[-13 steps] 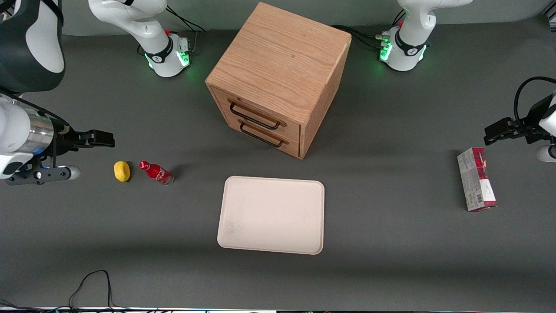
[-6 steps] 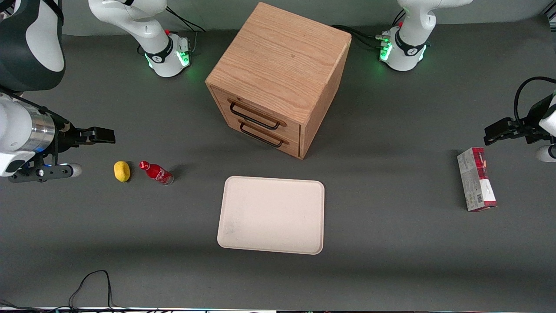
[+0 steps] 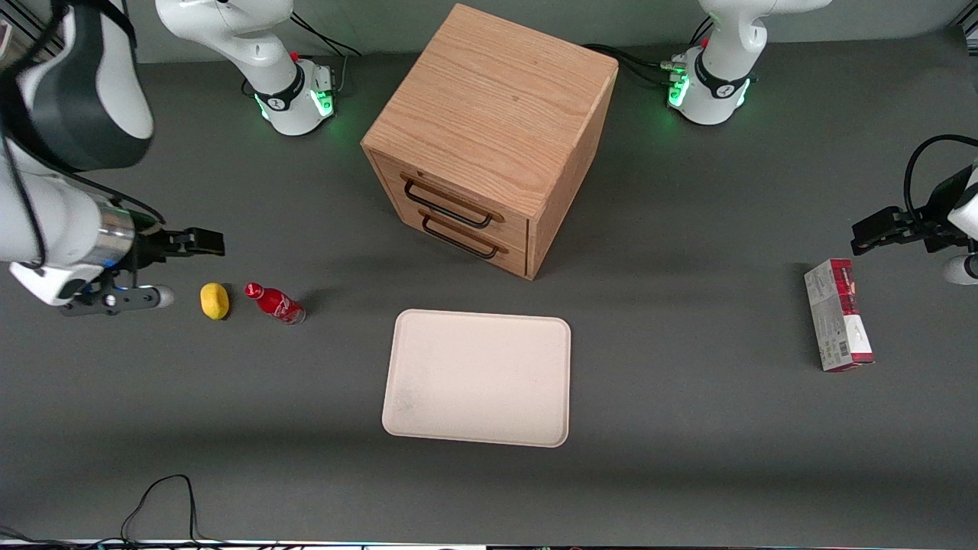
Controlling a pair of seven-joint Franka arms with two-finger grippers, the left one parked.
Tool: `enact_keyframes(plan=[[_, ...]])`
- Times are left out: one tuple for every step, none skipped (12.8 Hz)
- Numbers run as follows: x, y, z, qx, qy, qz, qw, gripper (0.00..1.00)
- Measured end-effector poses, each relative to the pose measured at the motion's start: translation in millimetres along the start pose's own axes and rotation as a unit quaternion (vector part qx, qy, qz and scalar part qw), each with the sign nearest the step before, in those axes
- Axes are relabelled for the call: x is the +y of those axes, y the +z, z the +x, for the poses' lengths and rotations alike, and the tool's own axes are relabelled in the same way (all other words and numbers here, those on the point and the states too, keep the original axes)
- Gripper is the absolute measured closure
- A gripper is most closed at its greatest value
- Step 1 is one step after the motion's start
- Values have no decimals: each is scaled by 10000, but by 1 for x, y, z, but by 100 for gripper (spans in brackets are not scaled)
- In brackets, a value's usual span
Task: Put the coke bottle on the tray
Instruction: 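Move the right gripper down toward the red Coca-Cola bottle, then close the right gripper around the bottle's cap end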
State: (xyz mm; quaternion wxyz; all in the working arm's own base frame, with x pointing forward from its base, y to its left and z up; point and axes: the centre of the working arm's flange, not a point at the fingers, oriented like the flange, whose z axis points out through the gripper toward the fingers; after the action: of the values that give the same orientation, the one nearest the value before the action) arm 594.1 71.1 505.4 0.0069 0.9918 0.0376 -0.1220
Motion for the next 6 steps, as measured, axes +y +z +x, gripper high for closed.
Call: enact_keyframes(plan=[[-2,24,4,94,-19,1,10000,0],[-3,49,9,200,-24,3,9998,0],[-3,73,13,292,-20,5,9996,0],[-3,92,16,368,-14,6,9993,0],[-2,109,16,423,-14,6,9991,0],[-2,123,16,458,-22,6,9989,0]])
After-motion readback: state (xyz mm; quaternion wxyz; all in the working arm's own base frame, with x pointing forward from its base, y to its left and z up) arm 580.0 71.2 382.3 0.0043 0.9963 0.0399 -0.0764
